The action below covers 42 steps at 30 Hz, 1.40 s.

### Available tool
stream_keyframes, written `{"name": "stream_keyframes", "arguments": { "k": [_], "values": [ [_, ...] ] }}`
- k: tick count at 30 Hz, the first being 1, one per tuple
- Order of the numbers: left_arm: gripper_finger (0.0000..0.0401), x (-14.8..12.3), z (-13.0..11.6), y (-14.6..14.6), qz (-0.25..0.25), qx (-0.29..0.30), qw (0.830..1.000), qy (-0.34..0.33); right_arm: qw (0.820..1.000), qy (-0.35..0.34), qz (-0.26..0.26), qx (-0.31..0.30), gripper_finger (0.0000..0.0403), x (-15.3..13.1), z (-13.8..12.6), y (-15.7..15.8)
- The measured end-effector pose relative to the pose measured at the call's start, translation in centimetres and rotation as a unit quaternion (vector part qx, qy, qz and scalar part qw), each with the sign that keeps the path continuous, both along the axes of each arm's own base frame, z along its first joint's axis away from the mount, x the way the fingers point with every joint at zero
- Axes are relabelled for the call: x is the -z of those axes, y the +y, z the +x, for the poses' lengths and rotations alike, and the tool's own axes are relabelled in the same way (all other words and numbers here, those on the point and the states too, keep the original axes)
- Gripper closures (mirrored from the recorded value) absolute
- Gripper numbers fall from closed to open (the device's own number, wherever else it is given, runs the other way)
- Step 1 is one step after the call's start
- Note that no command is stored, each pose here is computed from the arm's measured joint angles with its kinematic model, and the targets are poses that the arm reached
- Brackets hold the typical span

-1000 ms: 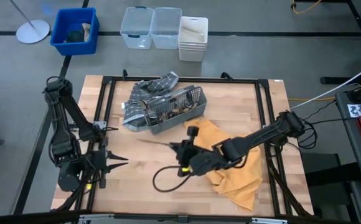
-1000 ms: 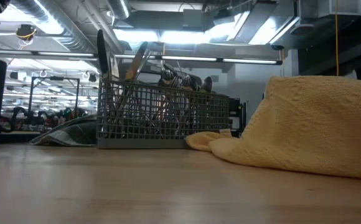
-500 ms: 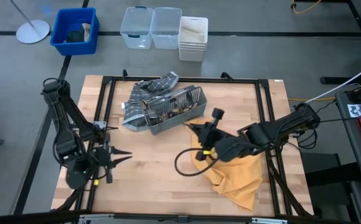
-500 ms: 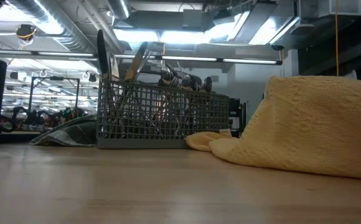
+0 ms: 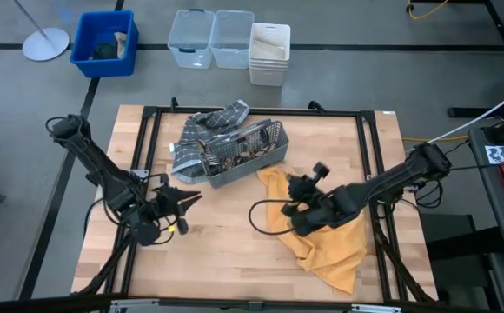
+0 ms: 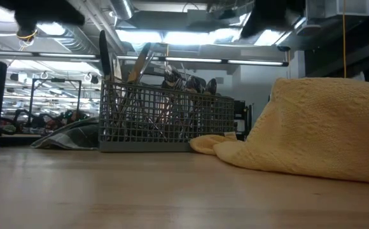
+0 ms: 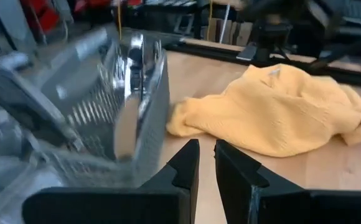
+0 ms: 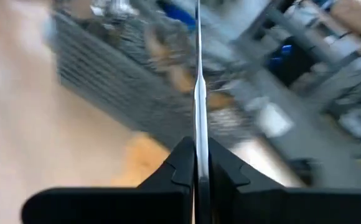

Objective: Sort silverware
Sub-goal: Put the silver knife into the gray silverware basket

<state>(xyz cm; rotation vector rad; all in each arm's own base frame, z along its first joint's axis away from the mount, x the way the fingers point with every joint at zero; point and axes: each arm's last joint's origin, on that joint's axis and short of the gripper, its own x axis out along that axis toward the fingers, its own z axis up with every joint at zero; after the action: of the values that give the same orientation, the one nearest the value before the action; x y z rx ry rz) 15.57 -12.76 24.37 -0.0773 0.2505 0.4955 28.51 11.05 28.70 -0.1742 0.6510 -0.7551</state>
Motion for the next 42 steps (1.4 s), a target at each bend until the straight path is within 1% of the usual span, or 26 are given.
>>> {"name": "stream_keyframes", "arguments": {
  "k": [2,3,5,6,7,9,10,11,13,18,20,22,25,29,34,36,39,42],
  "values": [
    [0.0361,1.5,0.1,0.1,-0.029,0.001,0.999,-0.015,0.998,-0.048,0.03,-0.016,0.0379,2.8,0.8,0.4],
    [0.0361,2.0,0.1,0.1,-0.046,0.005,0.999,-0.023,0.996,-0.067,0.049,-0.037,0.0379,4.1,1.2,0.7],
    [0.0361,2.9,0.2,0.0,-0.084,0.019,0.995,-0.045,0.98,-0.131,0.098,-0.113,0.0379,5.6,2.3,1.4],
    [0.0361,3.2,0.3,-0.1,-0.101,0.028,0.993,-0.055,0.965,-0.167,0.118,-0.164,0.0379,6.0,2.6,1.8],
    [0.0361,3.4,0.3,-0.2,-0.113,0.04,0.991,-0.063,0.945,-0.207,0.132,-0.216,0.0379,6.3,2.8,2.1],
    [0.0361,3.7,0.3,-0.3,-0.137,0.06,0.986,-0.079,0.9,-0.284,0.143,-0.298,0.0379,6.6,3.0,2.3],
    [0.0361,3.8,0.3,-0.3,-0.144,0.067,0.983,-0.088,0.881,-0.313,0.144,-0.324,0.0379,6.9,2.9,2.4],
    [0.0361,3.8,0.4,-0.4,-0.153,0.073,0.981,-0.099,0.868,-0.335,0.143,-0.339,0.0379,7.1,2.9,2.3],
    [0.0361,3.8,0.6,-0.5,-0.15,0.078,0.979,-0.11,0.851,-0.361,0.142,-0.354,0.0379,7.9,3.2,2.1],
    [0.036,3.7,2.0,-0.6,-0.116,0.083,0.982,-0.126,0.842,-0.358,0.141,-0.377,0.0379,10.1,5.3,1.3],
    [0.036,3.7,2.7,-0.5,-0.096,0.097,0.983,-0.123,0.837,-0.358,0.143,-0.389,0.0379,10.5,6.2,1.0],
    [0.0358,3.6,3.3,-0.4,-0.09,0.12,0.981,-0.127,0.828,-0.361,0.147,-0.402,0.0379,10.4,7.1,0.9],
    [0.034,3.4,3.9,-0.2,-0.081,0.16,0.976,-0.127,0.816,-0.364,0.148,-0.424,0.0379,10.0,8.0,0.7],
    [0.0299,2.8,4.3,-0.1,-0.05,0.181,0.974,-0.129,0.808,-0.366,0.131,-0.442,0.0379,9.3,8.4,0.8],
    [0.0254,1.6,4.6,-0.4,0.0,0.203,0.97,-0.133,0.809,-0.364,0.123,-0.445,0.0379,9.1,8.6,0.9],
    [0.0243,1.3,4.8,-0.5,0.009,0.204,0.97,-0.134,0.81,-0.361,0.116,-0.447,0.0379,9.1,8.6,0.9],
    [0.0236,0.9,4.9,-0.6,0.015,0.211,0.968,-0.138,0.81,-0.361,0.114,-0.448,0.0379,9.1,8.6,0.9],
    [0.0236,0.3,5.1,-0.8,0.016,0.226,0.963,-0.145,0.81,-0.361,0.114,-0.448,0.0379,9.1,8.6,0.9]
  ]
}}
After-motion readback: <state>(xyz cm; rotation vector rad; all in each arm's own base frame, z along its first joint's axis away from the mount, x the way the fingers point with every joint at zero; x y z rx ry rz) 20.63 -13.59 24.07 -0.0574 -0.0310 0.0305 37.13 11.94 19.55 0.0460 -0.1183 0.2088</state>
